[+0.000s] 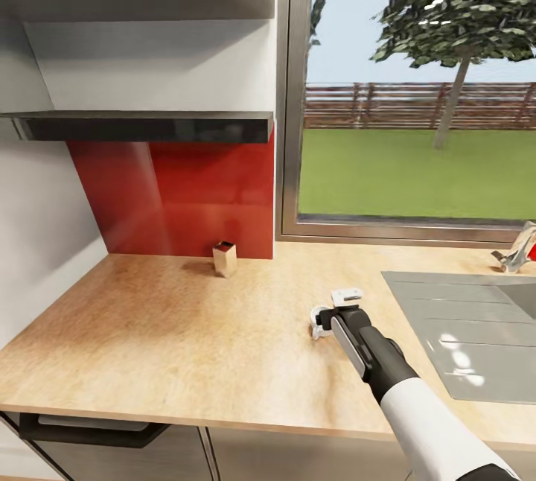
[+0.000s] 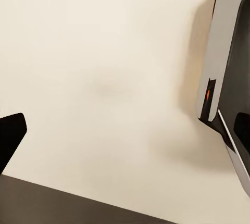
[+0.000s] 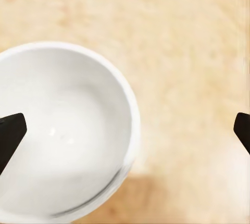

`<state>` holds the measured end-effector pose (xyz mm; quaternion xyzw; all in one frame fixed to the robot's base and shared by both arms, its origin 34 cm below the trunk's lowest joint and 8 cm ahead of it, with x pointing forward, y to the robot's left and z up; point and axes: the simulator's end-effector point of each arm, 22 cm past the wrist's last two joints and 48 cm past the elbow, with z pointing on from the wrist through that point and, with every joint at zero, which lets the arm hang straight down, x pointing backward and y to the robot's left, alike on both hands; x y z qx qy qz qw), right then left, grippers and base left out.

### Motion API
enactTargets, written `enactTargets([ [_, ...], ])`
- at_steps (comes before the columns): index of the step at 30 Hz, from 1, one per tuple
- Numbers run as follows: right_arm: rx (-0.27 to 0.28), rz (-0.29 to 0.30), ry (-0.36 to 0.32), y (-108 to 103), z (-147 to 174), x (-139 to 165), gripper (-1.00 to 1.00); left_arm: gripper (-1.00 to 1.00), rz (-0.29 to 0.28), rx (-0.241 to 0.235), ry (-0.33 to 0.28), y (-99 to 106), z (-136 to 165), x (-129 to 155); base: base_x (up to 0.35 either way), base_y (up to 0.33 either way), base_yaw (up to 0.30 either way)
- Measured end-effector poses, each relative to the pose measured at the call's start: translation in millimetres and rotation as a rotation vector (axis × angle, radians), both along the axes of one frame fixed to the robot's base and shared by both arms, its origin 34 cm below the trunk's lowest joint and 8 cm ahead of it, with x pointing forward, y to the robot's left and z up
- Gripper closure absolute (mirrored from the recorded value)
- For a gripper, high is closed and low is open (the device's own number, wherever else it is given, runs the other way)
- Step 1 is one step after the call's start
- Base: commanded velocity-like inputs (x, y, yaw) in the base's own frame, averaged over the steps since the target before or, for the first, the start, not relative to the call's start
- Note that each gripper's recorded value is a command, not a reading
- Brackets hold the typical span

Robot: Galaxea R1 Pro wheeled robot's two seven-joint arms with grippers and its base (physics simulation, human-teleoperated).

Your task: Set up a coffee station on the kitchen countertop: keep the coffee maker on the countertop, move the bottle of coffee from the kitchen shelf to the counter next to the coffee maker, place a paper coffee filter on top of the coffee maker, put the saucer next to the coffee maker with the coffee cup on the saucer, and place the electric kettle next to the coffee maker.

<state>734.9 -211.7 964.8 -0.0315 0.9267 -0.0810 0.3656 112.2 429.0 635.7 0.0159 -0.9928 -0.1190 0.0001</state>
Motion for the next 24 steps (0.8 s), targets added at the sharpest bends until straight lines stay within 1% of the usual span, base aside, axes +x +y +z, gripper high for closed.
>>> enactTargets([
  [12,-0.007,-0.004,0.015,-4.1,-6.2,-2.6,-1.0,-1.0,0.0,0.0,0.001,-0.1,0.0,-0.1,0.0,0.0,0.0],
  [18,-0.004,-0.009,-0.001,-4.9,-10.0,-0.9,-1.0,-1.0,0.0,0.0,0.002,0.0,0.0,-0.3,0.0,0.0,0.0],
  [24,-0.003,-0.011,-0.001,-5.6,-14.3,-1.5,-1.0,-1.0,0.0,0.0,0.002,0.0,0.0,-0.3,0.0,0.0,0.0],
])
